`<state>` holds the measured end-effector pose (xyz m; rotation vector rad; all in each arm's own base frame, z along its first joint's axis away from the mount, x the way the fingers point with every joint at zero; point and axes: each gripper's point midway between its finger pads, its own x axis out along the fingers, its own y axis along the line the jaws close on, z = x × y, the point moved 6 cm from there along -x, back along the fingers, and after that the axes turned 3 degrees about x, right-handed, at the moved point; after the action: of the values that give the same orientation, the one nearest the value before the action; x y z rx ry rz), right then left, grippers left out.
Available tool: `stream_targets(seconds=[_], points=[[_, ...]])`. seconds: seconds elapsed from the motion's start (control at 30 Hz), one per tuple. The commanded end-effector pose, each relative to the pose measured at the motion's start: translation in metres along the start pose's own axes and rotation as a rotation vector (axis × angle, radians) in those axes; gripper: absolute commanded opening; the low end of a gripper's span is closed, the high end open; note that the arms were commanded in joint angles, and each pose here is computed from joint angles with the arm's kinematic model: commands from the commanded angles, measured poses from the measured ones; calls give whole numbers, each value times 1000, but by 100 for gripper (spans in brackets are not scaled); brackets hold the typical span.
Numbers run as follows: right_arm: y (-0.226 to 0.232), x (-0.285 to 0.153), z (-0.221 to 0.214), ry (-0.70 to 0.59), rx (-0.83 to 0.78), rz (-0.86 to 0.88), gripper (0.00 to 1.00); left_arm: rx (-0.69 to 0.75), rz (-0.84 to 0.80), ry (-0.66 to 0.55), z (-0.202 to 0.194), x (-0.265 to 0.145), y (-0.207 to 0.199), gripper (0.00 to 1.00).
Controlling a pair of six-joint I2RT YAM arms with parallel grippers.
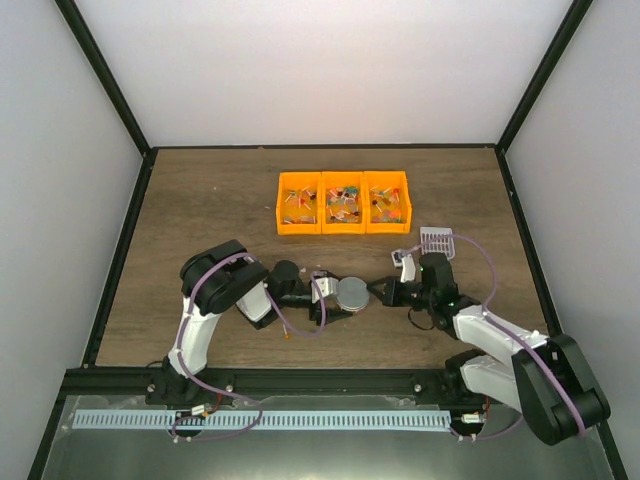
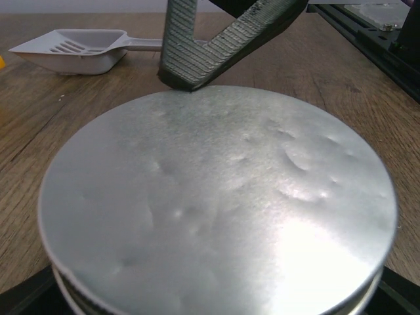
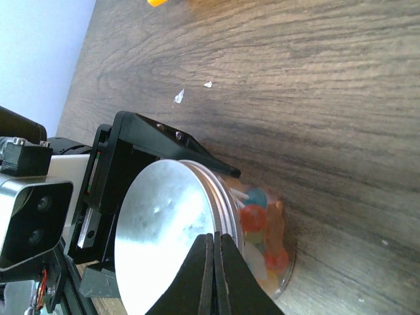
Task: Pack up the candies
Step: Screw the bottle lid onto the packing bottle.
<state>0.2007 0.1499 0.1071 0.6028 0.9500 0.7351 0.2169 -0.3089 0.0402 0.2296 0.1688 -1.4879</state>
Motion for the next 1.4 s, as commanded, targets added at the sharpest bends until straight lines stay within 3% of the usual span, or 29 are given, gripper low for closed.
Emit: stream_targets(seconds=[0.0, 0.5, 0.7, 0.93, 1.37], points=[[9, -5, -84, 398, 188, 129, 1, -285, 202, 296, -69, -11, 18, 75], [16, -12, -79, 358, 180, 108, 1, -284, 200, 287, -67, -12, 17, 75], [31, -12, -37, 265, 94, 59, 1, -285, 184, 289, -70, -12, 13, 75], [42, -12, 33, 152, -13, 13, 27, -279, 176, 307, -72, -14, 12, 75], [15, 35, 83, 212, -154, -107, 28, -279, 167, 300, -70, -14, 10, 75]])
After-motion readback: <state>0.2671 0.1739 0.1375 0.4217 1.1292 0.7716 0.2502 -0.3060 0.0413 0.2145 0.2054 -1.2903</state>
